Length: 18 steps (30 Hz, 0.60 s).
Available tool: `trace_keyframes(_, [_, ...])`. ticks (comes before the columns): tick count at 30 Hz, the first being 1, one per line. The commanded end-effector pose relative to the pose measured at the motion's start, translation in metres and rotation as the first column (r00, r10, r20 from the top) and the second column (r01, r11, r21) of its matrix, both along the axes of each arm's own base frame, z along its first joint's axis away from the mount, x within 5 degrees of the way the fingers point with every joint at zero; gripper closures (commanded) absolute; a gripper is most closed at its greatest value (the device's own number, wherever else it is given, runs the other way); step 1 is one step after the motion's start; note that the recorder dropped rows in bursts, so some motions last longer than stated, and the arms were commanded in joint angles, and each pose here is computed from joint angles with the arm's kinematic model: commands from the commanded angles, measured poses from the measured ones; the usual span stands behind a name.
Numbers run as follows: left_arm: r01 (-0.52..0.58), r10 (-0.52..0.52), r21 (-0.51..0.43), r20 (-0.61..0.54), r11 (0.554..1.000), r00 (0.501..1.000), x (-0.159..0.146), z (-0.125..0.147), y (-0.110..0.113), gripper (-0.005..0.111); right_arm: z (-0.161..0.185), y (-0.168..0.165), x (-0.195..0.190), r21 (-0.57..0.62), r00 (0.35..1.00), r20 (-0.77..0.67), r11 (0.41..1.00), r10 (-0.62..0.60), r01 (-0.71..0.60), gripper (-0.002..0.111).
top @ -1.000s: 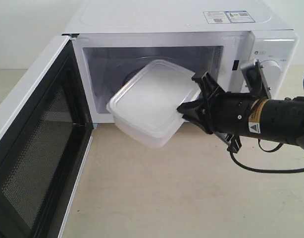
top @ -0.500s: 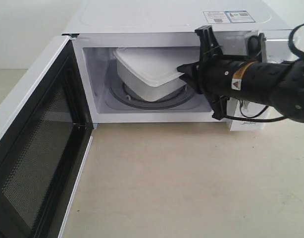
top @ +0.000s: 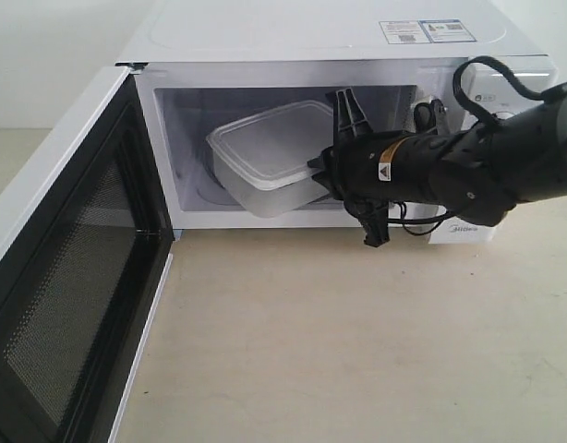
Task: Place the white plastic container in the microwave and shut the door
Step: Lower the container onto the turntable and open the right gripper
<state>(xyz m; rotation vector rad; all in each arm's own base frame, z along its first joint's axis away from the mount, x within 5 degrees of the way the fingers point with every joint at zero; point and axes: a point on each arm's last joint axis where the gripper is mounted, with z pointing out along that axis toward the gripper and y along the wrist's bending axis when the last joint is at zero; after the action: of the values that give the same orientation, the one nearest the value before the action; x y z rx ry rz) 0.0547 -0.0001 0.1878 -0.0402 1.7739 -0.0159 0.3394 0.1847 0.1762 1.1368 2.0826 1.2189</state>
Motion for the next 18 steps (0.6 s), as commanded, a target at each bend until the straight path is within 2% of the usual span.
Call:
trace_keyframes(1, [0.01,-0.01,-0.008,-0.003,1.0,1.0,0.0,-0.001,-0.001,0.102,-0.005,0.001,0.001,0.011,0.998,-0.034,0.998,-0.055,0.055,0.108])
trace_keyframes(4, [0.01,-0.01,-0.008,-0.003,1.0,1.0,0.0,-0.001,-0.001,0.102,-0.003,0.002,0.001,0.032,0.995,-0.025,0.995,-0.092,0.093,0.108])
trace_keyframes(8, [0.01,-0.01,-0.008,-0.003,1.0,1.0,0.0,-0.001,-0.001,0.102,0.001,0.004,0.003,0.021,0.996,0.046,0.997,-0.071,0.07,0.108])
trace_keyframes(18, [0.01,-0.01,-0.008,-0.003,1.0,1.0,0.0,-0.001,-0.001,0.102,0.005,0.005,0.005,0.049,0.993,0.091,0.997,-0.07,0.066,0.108])
